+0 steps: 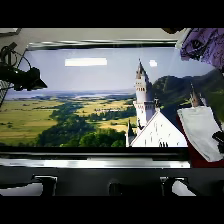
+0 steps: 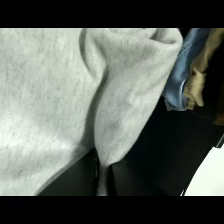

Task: Fold the clothes and pants, and hang the long-sleeved shirts on hangers.

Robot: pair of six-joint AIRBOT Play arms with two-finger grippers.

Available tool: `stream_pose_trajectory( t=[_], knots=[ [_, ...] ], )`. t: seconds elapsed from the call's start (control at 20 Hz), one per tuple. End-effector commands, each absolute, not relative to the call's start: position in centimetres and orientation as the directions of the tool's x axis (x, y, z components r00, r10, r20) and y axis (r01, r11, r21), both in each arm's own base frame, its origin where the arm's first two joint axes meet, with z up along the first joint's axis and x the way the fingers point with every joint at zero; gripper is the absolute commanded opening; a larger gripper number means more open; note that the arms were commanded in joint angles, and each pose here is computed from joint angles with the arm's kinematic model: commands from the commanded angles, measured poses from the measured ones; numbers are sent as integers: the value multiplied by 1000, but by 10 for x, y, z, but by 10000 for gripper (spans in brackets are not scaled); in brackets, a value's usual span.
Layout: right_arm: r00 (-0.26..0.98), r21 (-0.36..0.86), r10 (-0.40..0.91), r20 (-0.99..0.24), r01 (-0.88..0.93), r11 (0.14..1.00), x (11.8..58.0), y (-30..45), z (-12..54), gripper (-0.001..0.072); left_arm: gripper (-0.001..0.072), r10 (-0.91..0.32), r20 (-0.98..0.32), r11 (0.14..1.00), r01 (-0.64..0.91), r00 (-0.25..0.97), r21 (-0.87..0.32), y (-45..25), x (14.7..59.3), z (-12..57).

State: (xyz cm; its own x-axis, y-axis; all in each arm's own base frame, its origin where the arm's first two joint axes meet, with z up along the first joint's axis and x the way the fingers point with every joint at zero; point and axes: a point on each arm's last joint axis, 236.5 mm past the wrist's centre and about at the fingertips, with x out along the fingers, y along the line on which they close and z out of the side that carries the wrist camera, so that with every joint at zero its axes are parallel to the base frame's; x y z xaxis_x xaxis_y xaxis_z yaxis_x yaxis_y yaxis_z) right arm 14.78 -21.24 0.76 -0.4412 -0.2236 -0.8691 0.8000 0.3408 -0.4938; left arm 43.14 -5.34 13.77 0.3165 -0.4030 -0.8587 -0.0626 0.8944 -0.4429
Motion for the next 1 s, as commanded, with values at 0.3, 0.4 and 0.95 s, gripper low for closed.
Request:
stream_pose_trajectory(
  t=[0.3, 0.4, 0.95],
  knots=[
    [-453, -527, -277, -847, 780, 338, 142, -223, -3, 357, 22, -403, -859, 895, -62, 317, -443, -53, 431, 138],
    [-393, -492, -311, -865, 787, 373, 157, -232, -2, 354, 23, -402, -858, 895, -62, 319, -443, -53, 432, 138],
    [570, 114, -47, -820, 243, 963, 398, -21, 94, 33, 21, -173, -831, 982, 23, 528, -190, -25, 420, 180]
  ],
)
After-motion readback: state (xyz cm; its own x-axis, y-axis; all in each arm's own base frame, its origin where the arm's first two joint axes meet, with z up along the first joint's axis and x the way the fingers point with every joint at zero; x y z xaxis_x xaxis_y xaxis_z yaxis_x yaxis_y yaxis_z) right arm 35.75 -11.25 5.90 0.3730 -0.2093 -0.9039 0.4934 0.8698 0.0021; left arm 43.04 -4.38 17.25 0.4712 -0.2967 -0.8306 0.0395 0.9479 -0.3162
